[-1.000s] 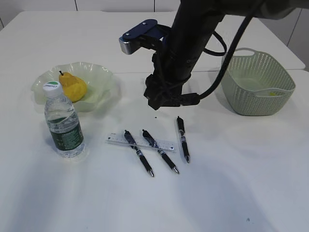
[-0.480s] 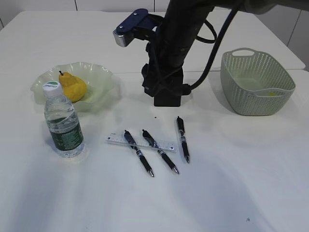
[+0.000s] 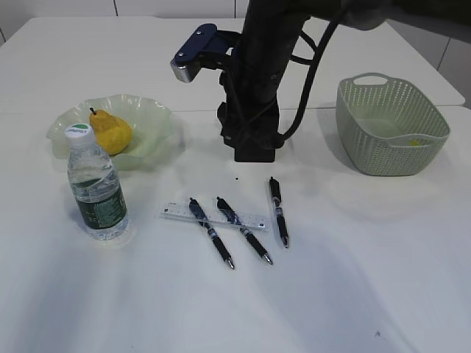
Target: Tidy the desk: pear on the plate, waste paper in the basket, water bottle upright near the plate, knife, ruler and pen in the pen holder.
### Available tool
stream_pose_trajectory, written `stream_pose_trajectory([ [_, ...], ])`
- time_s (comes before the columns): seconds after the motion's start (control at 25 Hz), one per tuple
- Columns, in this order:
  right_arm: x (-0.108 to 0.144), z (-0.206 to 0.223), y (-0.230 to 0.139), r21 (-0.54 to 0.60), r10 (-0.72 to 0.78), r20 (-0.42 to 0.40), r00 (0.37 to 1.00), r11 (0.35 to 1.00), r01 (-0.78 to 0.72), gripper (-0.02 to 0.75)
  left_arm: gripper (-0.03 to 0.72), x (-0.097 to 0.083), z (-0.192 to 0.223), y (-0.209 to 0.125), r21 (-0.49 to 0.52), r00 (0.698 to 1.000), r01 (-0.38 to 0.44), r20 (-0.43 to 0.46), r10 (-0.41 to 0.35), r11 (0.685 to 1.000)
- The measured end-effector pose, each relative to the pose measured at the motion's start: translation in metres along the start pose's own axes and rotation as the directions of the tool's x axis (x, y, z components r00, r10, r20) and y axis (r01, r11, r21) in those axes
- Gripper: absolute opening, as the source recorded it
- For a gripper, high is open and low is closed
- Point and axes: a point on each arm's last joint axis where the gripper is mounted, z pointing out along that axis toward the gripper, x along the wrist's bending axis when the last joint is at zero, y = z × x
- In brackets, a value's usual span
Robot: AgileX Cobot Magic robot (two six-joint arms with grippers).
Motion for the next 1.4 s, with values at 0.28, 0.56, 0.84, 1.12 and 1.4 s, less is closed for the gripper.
stream_pose_trajectory([
  [0.28, -0.004, -0.001, -0.007, 0.085, -0.048, 0.041, 0.998, 0.995, 0.044, 0.347, 0.456, 0.0, 0.0, 0.0, 0.0, 1.0, 0.0, 0.0, 0.0, 1.0],
  [0.56, -0.004, -0.001, -0.008, 0.067, -0.153, -0.005, 0.988, 0.986, 0.153, 0.349, 0.456, 0.0, 0.0, -0.001, 0.014, 1.0, 0.0, 0.001, 0.0, 1.0],
  [0.84, -0.018, -0.002, -0.019, -0.011, -0.277, -0.061, 0.959, 0.961, 0.277, 0.354, 0.456, 0.0, 0.0, -0.002, 0.023, 1.0, 0.0, 0.002, 0.0, 1.0],
  [1.12, -0.017, -0.003, -0.018, -0.044, -0.379, -0.071, 0.923, 0.925, 0.376, 0.355, 0.456, 0.001, 0.004, -0.002, 0.037, 1.0, 0.003, 0.002, -0.003, 0.999],
  [1.4, -0.014, -0.002, -0.016, -0.046, -0.392, -0.072, 0.917, 0.92, 0.389, 0.355, 0.456, 0.001, 0.008, -0.001, 0.048, 1.0, 0.005, 0.001, -0.005, 0.999],
])
